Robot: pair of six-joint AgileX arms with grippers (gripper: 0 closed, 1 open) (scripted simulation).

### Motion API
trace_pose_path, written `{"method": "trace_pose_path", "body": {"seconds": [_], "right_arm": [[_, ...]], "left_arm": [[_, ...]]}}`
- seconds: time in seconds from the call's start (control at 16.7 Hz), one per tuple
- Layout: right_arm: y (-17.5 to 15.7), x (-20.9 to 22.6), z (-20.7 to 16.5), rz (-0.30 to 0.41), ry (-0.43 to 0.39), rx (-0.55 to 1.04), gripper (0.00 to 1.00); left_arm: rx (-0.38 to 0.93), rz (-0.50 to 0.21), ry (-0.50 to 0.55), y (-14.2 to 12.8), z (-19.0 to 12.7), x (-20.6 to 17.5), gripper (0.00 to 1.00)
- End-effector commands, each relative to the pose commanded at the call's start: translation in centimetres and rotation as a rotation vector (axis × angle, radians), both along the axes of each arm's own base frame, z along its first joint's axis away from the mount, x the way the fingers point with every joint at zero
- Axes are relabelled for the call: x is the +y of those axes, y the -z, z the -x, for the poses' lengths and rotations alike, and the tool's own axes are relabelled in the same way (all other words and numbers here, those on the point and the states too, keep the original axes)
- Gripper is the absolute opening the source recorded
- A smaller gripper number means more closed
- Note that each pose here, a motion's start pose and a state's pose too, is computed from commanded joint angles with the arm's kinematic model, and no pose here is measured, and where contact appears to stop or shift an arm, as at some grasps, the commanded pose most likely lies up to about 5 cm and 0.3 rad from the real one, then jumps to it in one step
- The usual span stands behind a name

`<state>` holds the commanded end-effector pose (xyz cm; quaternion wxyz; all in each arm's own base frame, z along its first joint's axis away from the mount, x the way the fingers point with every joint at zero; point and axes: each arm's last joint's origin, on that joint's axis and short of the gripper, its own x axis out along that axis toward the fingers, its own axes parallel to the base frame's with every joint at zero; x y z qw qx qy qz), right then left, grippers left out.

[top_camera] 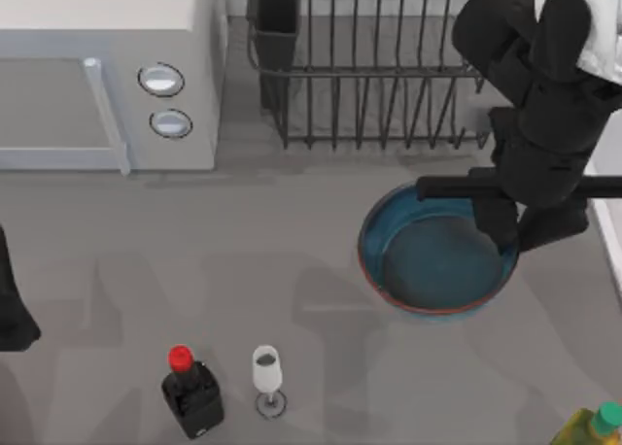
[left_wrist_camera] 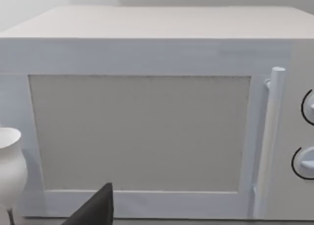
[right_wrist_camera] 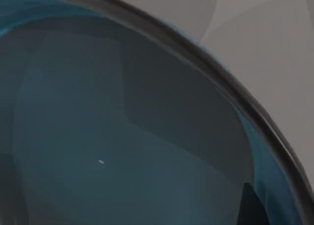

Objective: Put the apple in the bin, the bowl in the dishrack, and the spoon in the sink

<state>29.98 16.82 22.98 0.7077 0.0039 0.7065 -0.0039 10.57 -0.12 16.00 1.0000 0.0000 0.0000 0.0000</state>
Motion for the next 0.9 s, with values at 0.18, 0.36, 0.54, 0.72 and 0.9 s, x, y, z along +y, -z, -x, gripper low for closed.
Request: {"method": "trace_pose_path", "body": {"seconds": [0.18, 0.36, 0.54, 0.72, 0.9], "right_arm": [[0.2, 0.1, 0.0, 0.001, -0.003, 0.000, 0.00], [-0.8, 1.2, 0.2, 0.013, -0.066, -0.110, 0.00], [-2.7, 3.5, 0.7, 0.037, -0.175, -0.352, 0.00], [-5.4, 6.5, 1.8, 0.062, -0.265, -0.677, 0.00], [-8.9, 9.1, 3.8, 0.077, -0.281, -1.021, 0.00]], "left_arm": [[0.000, 0.000, 0.000, 0.0, 0.0, 0.0, 1.00], [0.000, 0.000, 0.000, 0.0, 0.0, 0.0, 1.00], [0.000, 0.000, 0.000, 0.0, 0.0, 0.0, 1.00], [0.000, 0.000, 0.000, 0.0, 0.0, 0.0, 1.00], [0.000, 0.000, 0.000, 0.0, 0.0, 0.0, 1.00]]}}
